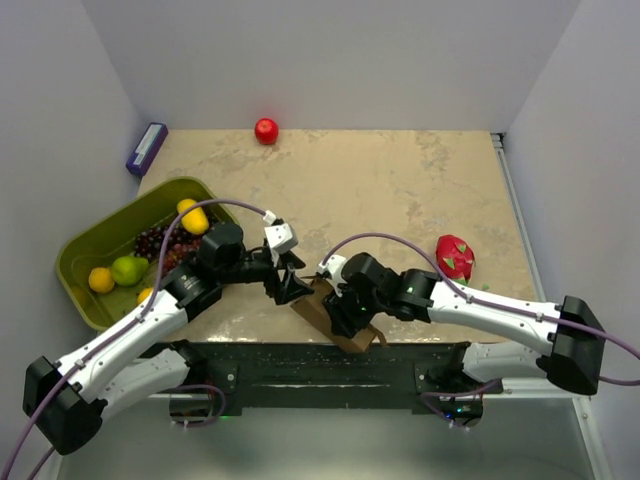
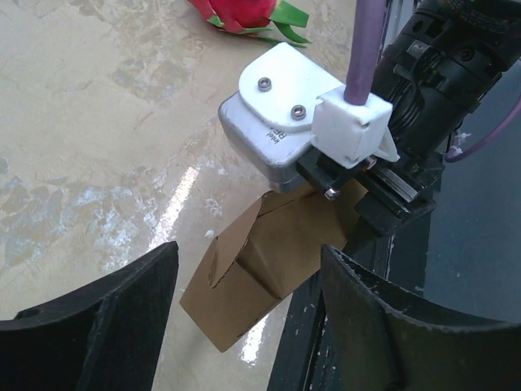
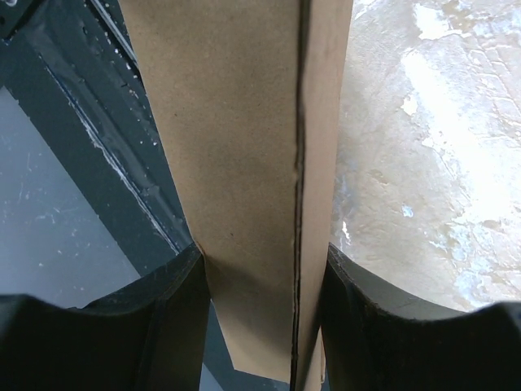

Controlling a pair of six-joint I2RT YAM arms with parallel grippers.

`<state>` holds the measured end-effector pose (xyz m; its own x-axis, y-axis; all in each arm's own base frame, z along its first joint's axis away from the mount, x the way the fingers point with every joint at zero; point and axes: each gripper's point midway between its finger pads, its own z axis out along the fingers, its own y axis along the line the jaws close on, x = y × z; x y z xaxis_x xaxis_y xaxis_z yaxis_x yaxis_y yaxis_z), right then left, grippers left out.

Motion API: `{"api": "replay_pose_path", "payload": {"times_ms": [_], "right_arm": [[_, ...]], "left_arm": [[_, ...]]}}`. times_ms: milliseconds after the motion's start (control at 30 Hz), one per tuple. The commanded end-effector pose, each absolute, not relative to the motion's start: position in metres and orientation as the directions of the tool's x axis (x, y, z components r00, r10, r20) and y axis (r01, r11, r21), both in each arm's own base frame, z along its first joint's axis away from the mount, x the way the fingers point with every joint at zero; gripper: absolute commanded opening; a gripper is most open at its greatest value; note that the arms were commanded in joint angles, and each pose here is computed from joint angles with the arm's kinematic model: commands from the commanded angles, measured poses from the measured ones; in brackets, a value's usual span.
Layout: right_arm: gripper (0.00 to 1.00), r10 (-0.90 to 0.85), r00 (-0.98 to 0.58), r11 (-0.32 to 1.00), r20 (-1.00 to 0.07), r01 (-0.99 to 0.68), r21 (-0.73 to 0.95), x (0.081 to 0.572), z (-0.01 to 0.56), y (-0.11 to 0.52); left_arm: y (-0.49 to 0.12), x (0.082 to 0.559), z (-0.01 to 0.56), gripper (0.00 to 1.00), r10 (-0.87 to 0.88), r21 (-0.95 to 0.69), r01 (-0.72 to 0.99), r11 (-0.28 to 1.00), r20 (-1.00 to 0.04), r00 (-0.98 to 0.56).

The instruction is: Fold the paper box

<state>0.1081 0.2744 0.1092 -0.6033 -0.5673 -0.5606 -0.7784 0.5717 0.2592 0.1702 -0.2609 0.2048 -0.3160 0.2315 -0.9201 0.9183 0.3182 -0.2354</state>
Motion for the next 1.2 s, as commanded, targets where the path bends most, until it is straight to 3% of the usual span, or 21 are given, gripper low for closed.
{"api": "replay_pose_path", "payload": {"times_ms": [0,167,267,300,500,600,933,1167], "right_arm": [[0.41,-0.546,-0.555,0.511,-0.627,-0.814,0.275,0.116,0.135,0.295],[0.41,-0.56,-0.55,0.517,-0.62,-0.816,0.258,0.122,0.133,0.294],[0.41,-0.578,-0.551,0.533,-0.602,-0.813,0.233,0.127,0.127,0.291],[0.42,-0.577,-0.553,0.544,-0.601,-0.809,0.222,0.131,0.127,0.291],[0.45,-0.603,-0.555,0.588,-0.574,-0.795,0.15,0.147,0.115,0.284],[0.46,-0.612,-0.549,0.594,-0.569,-0.794,0.127,0.153,0.111,0.284],[0.51,-0.615,-0.554,0.618,-0.562,-0.781,0.094,0.166,0.1,0.279],[0.6,-0.586,-0.566,0.655,-0.579,-0.752,0.072,0.174,0.1,0.277]], "left_arm": [[-0.265,0.177,0.206,0.68,0.229,-0.183,0.925,0.334,-0.936,-0.268],[-0.27,0.175,0.197,0.52,0.26,-0.183,0.923,0.339,-0.924,-0.279],[-0.271,0.179,0.189,0.36,0.283,-0.187,0.909,0.373,-0.91,-0.303],[-0.27,0.184,0.185,0.26,0.284,-0.192,0.889,0.415,-0.902,-0.327],[-0.268,0.198,0.165,0.1,0.249,-0.233,0.772,0.592,-0.858,-0.45],[-0.266,0.205,0.158,0.08,0.233,-0.222,0.708,0.67,-0.843,-0.485],[-0.278,0.196,0.119,0.1,0.173,-0.228,0.645,0.729,-0.85,-0.497],[-0.279,0.192,0.105,0.09,0.183,-0.185,0.622,0.761,-0.859,-0.479]]}}
